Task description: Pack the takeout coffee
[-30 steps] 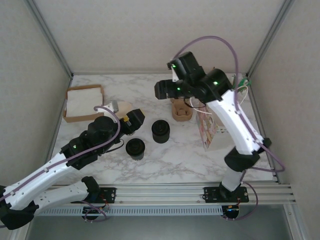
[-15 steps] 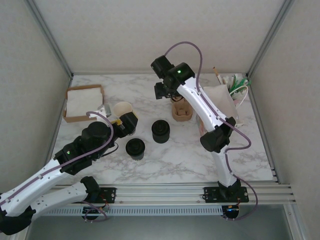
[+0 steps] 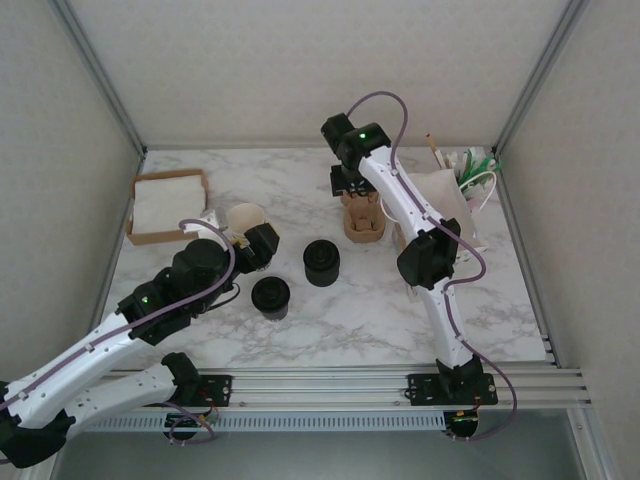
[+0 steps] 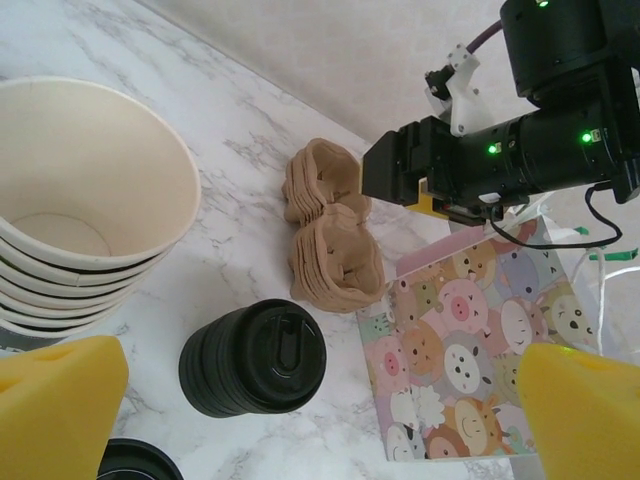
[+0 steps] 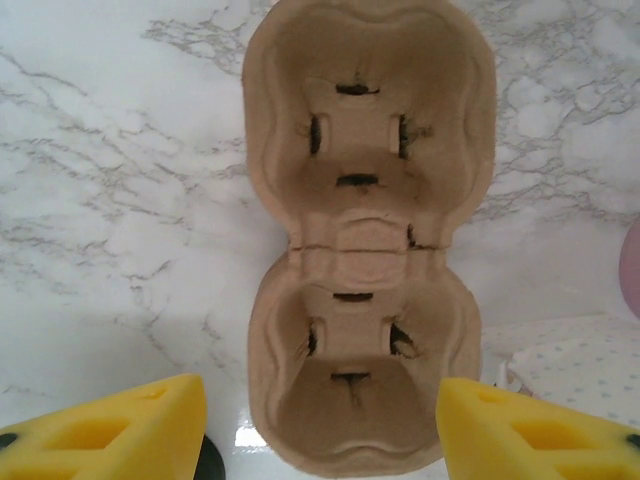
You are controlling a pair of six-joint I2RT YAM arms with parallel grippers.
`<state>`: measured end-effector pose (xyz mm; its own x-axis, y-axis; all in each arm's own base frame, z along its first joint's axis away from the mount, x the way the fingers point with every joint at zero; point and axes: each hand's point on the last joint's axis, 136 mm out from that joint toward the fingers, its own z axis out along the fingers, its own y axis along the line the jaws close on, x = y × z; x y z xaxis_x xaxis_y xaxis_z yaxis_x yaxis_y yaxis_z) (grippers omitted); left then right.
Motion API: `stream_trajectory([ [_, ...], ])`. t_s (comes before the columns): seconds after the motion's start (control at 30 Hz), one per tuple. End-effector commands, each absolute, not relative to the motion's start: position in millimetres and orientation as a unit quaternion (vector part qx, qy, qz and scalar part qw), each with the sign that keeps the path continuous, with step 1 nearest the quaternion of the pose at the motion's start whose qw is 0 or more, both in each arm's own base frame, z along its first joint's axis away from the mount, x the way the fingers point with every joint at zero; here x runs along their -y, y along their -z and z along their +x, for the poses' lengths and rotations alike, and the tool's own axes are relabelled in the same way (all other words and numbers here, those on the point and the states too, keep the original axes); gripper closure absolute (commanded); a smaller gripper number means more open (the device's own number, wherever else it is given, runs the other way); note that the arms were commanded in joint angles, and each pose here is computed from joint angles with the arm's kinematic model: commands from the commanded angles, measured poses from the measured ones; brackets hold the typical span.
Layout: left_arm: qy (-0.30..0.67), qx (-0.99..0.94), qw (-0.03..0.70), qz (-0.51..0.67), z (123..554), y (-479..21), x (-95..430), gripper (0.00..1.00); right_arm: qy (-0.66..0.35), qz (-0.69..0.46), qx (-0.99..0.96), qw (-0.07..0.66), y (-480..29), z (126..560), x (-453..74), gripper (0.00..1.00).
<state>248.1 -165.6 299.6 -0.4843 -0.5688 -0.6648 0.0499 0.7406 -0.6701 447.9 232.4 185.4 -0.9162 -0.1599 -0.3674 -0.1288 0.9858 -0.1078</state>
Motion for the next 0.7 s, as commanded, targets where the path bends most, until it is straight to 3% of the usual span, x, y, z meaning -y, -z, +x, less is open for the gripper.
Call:
stream_trajectory([
  [0.0, 0.319, -0.800, 0.484, -0.156, 251.7, -297.5, 166.9, 0.00, 0.047, -0.078, -0.978, 0.187, -177.0, 457.0, -223.4, 0.39],
  [0.67, 0.314, -0.808, 0.472, -0.159, 262.3, -284.9, 173.1, 0.00, 0.053, -0.064, -0.987, 0.138, -112.6, 478.5, -207.7, 0.49],
])
